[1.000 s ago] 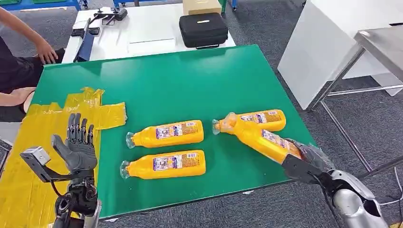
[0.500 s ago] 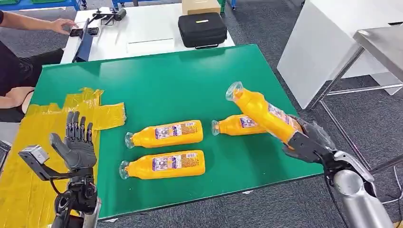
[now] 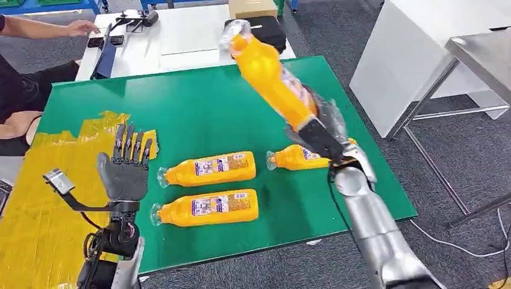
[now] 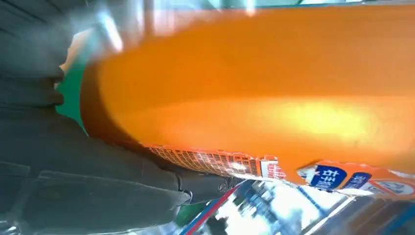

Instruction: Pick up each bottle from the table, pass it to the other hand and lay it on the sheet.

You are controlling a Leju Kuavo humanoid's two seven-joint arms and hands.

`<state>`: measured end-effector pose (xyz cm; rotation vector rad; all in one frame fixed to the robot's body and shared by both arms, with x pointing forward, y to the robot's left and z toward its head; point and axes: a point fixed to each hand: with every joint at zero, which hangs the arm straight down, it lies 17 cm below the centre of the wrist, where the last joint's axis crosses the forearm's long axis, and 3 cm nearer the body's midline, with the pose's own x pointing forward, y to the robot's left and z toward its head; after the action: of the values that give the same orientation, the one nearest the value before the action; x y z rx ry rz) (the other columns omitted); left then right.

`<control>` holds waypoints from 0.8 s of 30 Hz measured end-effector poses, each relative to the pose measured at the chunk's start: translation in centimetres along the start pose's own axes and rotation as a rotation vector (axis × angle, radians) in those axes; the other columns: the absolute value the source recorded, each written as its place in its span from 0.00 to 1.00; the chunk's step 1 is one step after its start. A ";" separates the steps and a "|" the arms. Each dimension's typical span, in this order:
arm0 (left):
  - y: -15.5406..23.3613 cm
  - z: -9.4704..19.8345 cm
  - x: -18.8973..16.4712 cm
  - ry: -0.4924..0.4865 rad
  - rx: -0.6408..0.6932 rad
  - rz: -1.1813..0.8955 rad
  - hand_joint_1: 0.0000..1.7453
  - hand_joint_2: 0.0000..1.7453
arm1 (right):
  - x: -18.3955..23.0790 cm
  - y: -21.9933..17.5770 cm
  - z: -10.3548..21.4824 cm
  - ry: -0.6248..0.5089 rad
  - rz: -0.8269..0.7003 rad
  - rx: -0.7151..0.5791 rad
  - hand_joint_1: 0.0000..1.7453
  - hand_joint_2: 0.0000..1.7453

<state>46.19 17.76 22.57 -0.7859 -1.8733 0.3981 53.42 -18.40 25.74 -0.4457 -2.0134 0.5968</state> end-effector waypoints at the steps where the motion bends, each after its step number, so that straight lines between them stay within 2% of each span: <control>1: -0.2 -0.2 0.0 -0.001 -0.005 0.008 0.00 1.00 | 0.9 1.5 -0.7 -0.008 -0.010 0.013 1.00 1.00; 5: -0.7 -0.8 0.0 0.000 -0.016 0.021 0.00 1.00 | 3.9 5.8 -2.2 -0.035 -0.041 0.067 1.00 1.00; 12: -1.0 -1.1 -0.1 0.012 -0.030 0.040 0.00 1.00 | 5.5 9.5 -3.3 -0.025 -0.037 0.124 1.00 1.00; 24: -1.3 -1.3 -0.5 0.023 -0.045 0.048 0.00 1.00 | 6.4 12.7 -4.0 -0.014 -0.030 0.178 1.00 1.00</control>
<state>47.06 16.38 23.55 -0.8633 -1.8503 0.3764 54.70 -3.75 24.55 -0.3044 -1.9568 0.7550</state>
